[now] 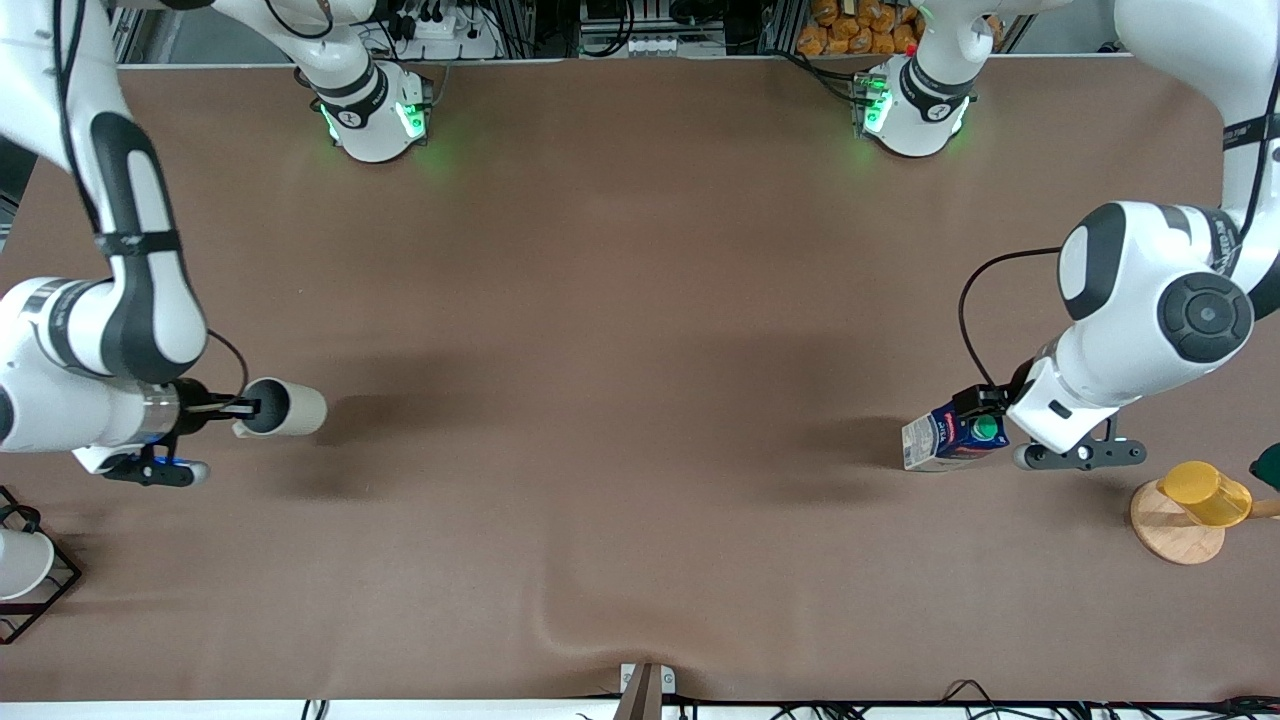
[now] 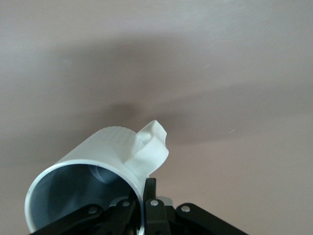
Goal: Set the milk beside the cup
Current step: 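Place the mug centrally with the right gripper while the left gripper lifts milk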
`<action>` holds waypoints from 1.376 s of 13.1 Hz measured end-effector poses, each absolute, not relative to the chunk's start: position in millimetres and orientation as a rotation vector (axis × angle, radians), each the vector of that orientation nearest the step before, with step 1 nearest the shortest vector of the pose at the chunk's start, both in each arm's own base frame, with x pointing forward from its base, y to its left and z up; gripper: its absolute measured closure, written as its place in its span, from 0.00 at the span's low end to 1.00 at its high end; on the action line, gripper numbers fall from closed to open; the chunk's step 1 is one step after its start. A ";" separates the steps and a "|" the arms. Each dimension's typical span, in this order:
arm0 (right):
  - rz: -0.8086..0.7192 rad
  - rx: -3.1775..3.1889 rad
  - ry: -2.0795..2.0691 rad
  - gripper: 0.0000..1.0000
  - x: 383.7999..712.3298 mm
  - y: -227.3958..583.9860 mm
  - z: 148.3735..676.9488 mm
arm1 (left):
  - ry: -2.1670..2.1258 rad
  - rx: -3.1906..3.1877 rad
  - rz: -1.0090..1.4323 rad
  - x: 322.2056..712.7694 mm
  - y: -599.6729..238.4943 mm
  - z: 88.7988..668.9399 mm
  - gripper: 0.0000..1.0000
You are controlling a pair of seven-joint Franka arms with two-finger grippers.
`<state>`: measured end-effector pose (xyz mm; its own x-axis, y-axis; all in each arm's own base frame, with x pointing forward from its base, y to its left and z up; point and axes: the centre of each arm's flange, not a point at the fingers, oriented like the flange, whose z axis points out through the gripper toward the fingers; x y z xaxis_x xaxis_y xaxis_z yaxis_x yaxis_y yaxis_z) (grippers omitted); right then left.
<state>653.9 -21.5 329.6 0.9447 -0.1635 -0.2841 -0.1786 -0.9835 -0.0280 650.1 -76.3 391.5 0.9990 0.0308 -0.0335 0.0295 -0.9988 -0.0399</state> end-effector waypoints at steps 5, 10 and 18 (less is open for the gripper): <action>0.410 -2.989 0.602 0.96 644.9 157.3 363.0 | -0.044 -3.105 0.053 654.0 -77.7 377.3 0.00; 0.339 -2.889 0.950 0.96 627.1 282.5 366.7 | -0.048 -3.106 0.088 657.5 -75.7 352.8 0.00; 0.251 -2.776 1.227 0.96 591.1 414.3 316.3 | -0.049 -3.104 0.108 658.0 -74.9 343.4 0.38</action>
